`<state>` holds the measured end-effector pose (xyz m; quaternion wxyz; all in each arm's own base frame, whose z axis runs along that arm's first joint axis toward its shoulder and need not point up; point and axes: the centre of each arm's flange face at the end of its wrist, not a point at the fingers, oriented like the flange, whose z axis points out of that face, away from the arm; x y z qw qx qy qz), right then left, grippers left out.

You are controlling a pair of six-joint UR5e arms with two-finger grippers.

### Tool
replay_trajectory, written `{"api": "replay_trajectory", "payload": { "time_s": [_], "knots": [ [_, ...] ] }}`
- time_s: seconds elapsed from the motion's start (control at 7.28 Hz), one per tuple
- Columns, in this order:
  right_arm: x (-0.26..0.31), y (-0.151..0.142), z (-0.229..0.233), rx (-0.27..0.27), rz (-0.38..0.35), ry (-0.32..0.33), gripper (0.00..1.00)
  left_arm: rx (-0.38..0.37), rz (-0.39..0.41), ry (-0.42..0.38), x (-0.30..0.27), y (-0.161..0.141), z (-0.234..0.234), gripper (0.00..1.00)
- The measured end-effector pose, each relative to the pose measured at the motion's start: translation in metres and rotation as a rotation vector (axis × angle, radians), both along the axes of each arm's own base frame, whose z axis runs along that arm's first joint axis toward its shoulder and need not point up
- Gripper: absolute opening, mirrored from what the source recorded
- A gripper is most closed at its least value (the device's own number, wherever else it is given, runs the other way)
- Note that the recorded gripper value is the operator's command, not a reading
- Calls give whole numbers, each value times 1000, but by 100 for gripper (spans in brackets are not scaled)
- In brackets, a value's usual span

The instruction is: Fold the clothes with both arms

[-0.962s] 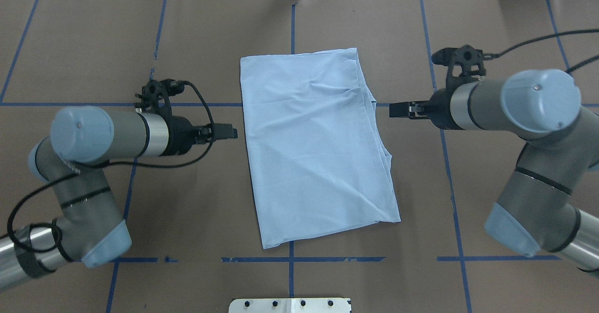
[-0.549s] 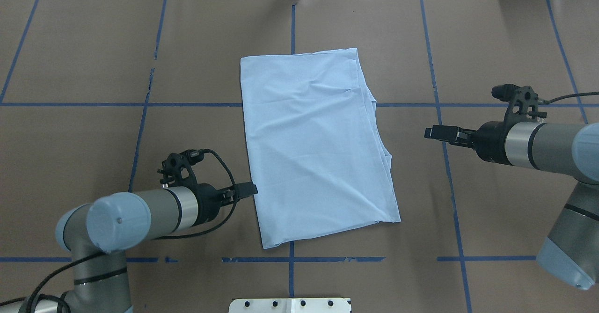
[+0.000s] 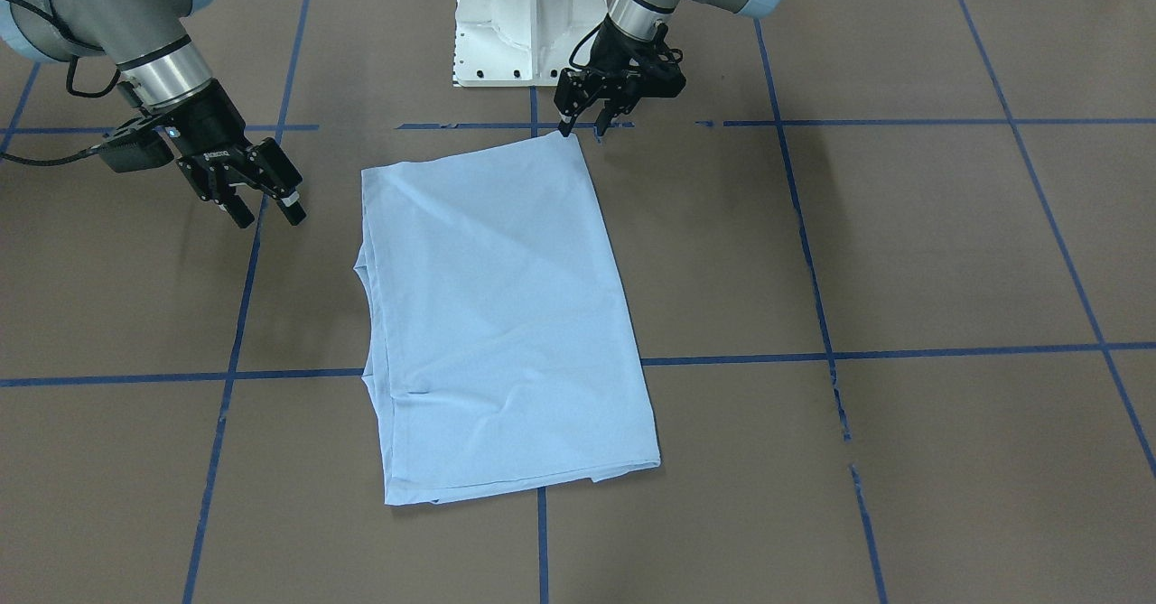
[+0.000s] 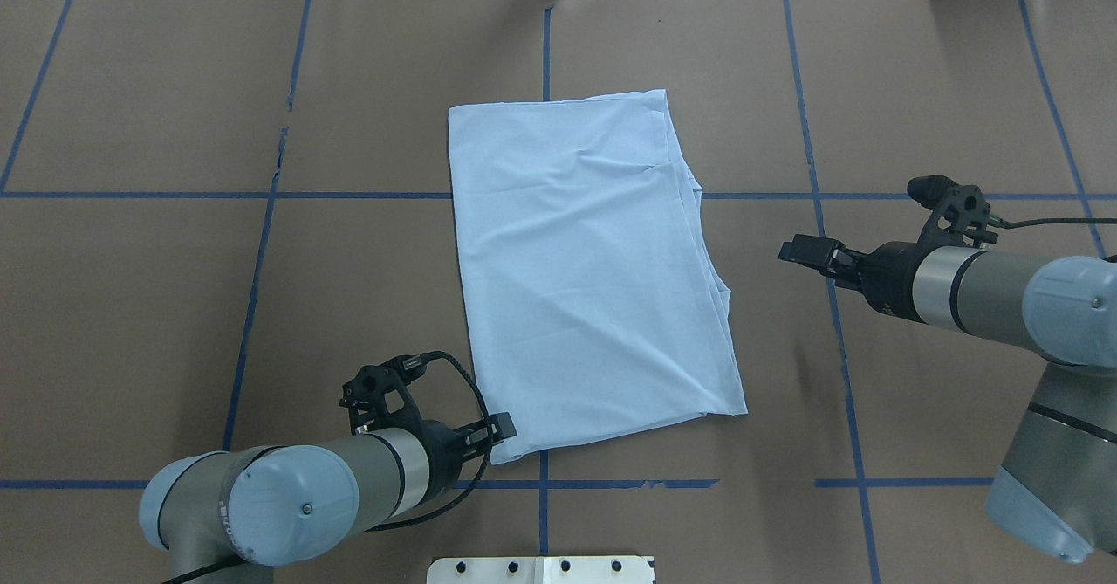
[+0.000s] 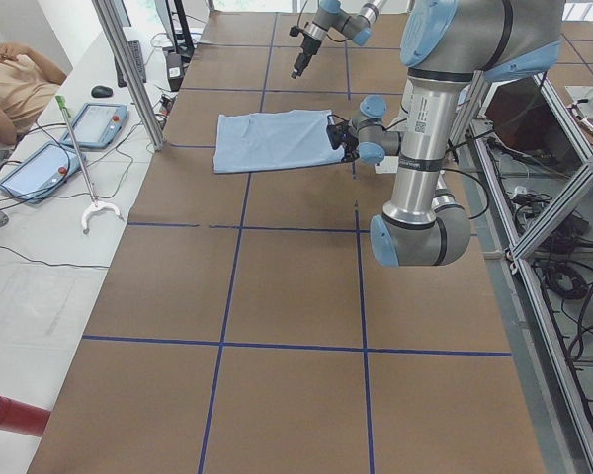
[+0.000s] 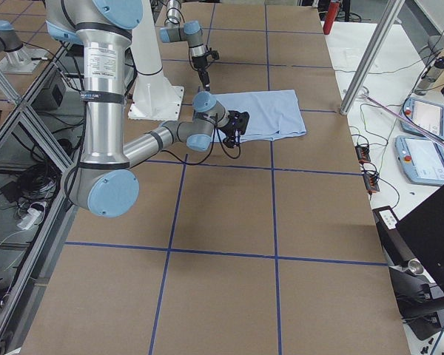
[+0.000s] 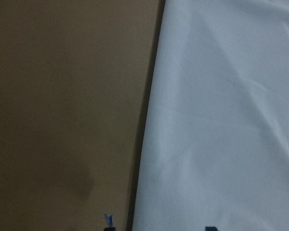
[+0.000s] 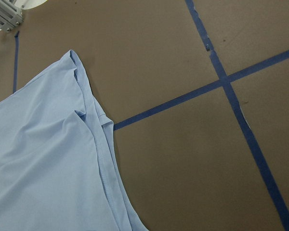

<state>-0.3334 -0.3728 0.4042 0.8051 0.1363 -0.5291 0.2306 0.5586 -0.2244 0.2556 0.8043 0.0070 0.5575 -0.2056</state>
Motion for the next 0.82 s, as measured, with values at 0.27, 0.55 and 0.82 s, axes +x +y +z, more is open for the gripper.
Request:
{"api": "replay_trajectory", "payload": {
  "time_s": [0.27, 0.55, 0.82],
  "knots": [
    [-2, 1, 0, -1, -1, 0, 98, -3, 8, -13, 6, 4, 3, 69],
    [-4, 2, 0, -1, -3, 1, 98, -4, 1, -26, 16, 2, 7, 69],
    [-5, 2, 0, -1, -4, 1, 98, 4, -46, -16, 19, -5, 1, 67]
  ]
}}
